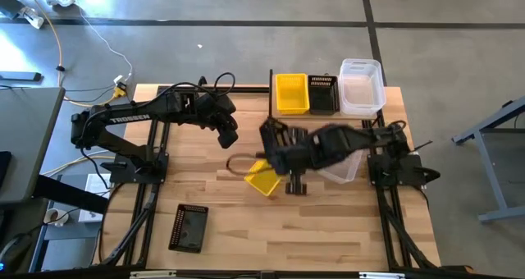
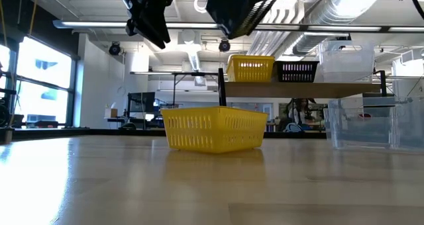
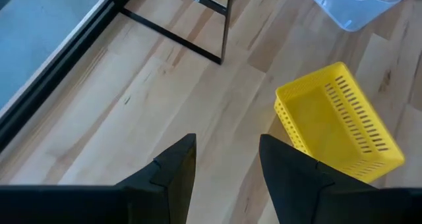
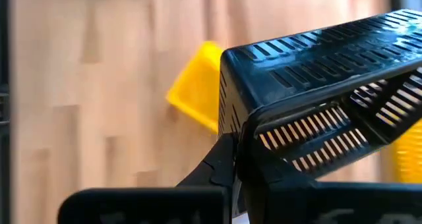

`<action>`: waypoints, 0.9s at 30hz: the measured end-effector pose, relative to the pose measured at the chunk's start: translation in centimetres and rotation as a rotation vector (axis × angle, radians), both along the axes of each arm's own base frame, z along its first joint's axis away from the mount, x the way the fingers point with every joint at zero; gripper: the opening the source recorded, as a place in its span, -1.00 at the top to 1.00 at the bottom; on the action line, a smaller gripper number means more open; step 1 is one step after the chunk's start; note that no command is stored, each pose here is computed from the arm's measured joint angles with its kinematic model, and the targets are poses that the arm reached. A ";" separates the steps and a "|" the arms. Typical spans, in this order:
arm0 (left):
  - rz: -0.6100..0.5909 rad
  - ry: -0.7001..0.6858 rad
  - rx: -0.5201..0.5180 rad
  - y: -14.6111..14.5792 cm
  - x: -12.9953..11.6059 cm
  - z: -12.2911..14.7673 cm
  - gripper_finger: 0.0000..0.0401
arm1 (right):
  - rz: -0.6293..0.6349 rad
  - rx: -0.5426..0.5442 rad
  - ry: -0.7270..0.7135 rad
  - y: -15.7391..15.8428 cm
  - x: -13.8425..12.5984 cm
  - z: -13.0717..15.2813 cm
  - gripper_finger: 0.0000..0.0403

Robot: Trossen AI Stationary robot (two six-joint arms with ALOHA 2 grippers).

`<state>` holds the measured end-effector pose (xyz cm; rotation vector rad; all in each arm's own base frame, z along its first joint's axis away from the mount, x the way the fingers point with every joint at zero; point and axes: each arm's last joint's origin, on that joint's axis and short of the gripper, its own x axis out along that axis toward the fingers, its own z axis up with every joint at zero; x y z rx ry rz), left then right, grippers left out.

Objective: Stack baskets on shelf by color
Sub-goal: Stack the right black bin on top of the other black bin on the shelf

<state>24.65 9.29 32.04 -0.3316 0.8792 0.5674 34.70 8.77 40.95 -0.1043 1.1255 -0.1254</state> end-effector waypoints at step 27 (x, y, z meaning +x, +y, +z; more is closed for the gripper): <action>0.005 0.021 0.045 0.2 -0.1 0.0 0.22 | -0.247 -0.368 -0.101 -15.1 -7.7 7.1 1.00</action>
